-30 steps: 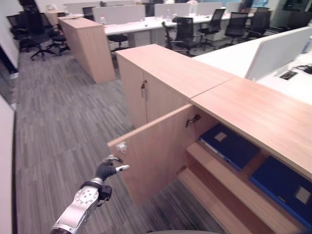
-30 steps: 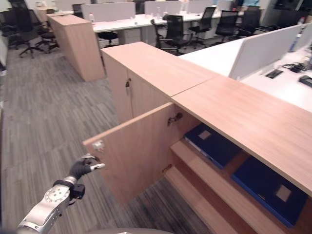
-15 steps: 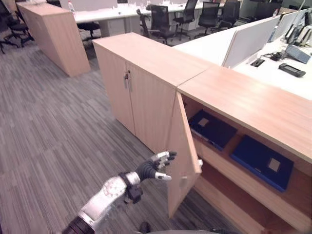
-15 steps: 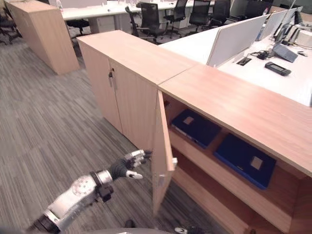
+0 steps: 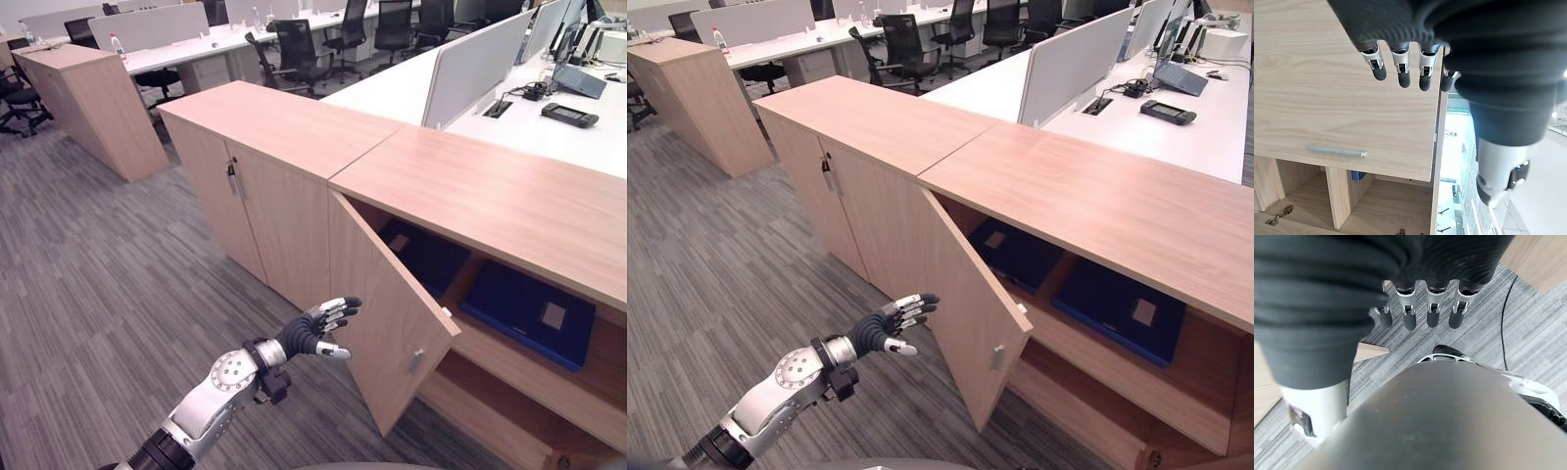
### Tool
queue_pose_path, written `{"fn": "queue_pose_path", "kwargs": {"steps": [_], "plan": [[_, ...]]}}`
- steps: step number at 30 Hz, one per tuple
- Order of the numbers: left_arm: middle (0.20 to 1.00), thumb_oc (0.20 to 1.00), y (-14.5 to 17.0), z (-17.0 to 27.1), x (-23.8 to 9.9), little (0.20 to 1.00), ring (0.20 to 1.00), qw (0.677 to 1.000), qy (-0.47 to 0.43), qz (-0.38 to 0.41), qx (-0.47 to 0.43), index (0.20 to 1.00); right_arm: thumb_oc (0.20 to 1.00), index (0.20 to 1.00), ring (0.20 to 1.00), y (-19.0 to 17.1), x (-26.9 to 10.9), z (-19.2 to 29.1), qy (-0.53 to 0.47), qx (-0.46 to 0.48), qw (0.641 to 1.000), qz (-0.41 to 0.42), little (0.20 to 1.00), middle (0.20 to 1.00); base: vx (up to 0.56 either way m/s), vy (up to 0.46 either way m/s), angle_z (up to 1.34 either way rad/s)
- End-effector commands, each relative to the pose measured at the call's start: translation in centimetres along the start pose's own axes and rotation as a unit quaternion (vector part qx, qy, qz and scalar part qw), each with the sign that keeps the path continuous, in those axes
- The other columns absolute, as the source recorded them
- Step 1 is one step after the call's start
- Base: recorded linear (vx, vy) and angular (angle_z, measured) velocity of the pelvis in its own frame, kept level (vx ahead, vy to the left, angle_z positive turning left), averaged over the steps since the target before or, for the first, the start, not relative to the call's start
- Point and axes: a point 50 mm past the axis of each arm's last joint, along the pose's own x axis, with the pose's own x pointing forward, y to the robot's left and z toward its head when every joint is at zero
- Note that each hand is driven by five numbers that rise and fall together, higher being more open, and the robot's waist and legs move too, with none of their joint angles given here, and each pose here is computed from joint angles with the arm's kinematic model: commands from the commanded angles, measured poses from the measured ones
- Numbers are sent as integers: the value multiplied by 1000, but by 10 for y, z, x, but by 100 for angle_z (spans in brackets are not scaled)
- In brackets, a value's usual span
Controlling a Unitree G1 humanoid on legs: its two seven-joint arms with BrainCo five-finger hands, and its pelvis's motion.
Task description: Put the empty folder in the office cabinet
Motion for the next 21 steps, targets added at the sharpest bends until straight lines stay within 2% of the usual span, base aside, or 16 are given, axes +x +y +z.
{"fn": "queue_pose_path", "kwargs": {"steps": [1,3,5,6,8,11,13,14,15,16,17,18,21], "plan": [[1000,1000,2,27,6,1000,1000,998,-63,-8,23,1000,1000,1000,1000,15,1,-2,28,-32,999,16,1000,1000,0,0,0],[1000,1000,3,23,6,1000,1000,998,-54,-4,24,1000,1000,1000,1000,16,1,-5,35,-33,999,18,1000,1000,0,0,0],[1000,1000,16,1,3,1000,1000,999,2,27,45,1000,1000,1000,1000,22,1,-14,40,-44,998,33,1000,1000,-3,-28,-2],[1000,1000,25,-26,-1,1000,1000,995,75,29,63,1000,1000,1000,1000,16,0,-21,46,-37,998,35,1000,1000,-10,-65,-6],[1000,1000,37,-52,-14,1000,1000,983,151,48,91,1000,1000,1000,1000,11,0,-18,45,-32,998,29,1000,1000,-43,-62,-6],[1000,1000,46,-95,-38,1000,1000,962,244,103,69,1000,1000,1000,1000,-2,0,-1,26,-31,999,8,1000,1000,-157,-14,-13],[1000,1000,45,-112,-47,1000,1000,952,274,125,53,1000,1000,1000,1000,-8,-1,3,20,-33,999,-4,1000,1000,-84,79,-40],[1000,1000,34,-152,-69,1000,1000,922,352,164,3,1000,1000,1000,1000,-16,-2,1,26,-39,999,-14,1000,1000,-47,107,-48],[1000,1000,34,-152,-68,1000,1000,922,351,164,3,1000,1000,1000,1000,-16,-2,1,26,-39,999,-15,1000,1000,-42,171,-109],[1000,1000,16,-192,-91,1000,1000,871,437,214,-68,1000,1000,1000,1000,-21,-3,0,28,-41,999,-21,1000,1000,-57,182,-158],[1000,1000,8,-205,-101,1000,1000,840,478,236,-100,1000,1000,1000,1000,-24,-4,1,27,-31,999,-27,1000,1000,-74,250,-148],[1000,1000,2,-211,-104,1000,1000,824,499,243,-114,1000,1000,1000,1000,-27,-4,5,22,-25,999,-31,1000,1000,-65,225,-71],[1000,1000,-20,-229,-145,1000,1000,752,605,238,-105,1000,1000,1000,1000,-27,-4,15,7,-13,999,-30,1000,1000,-76,318,-75]]}}
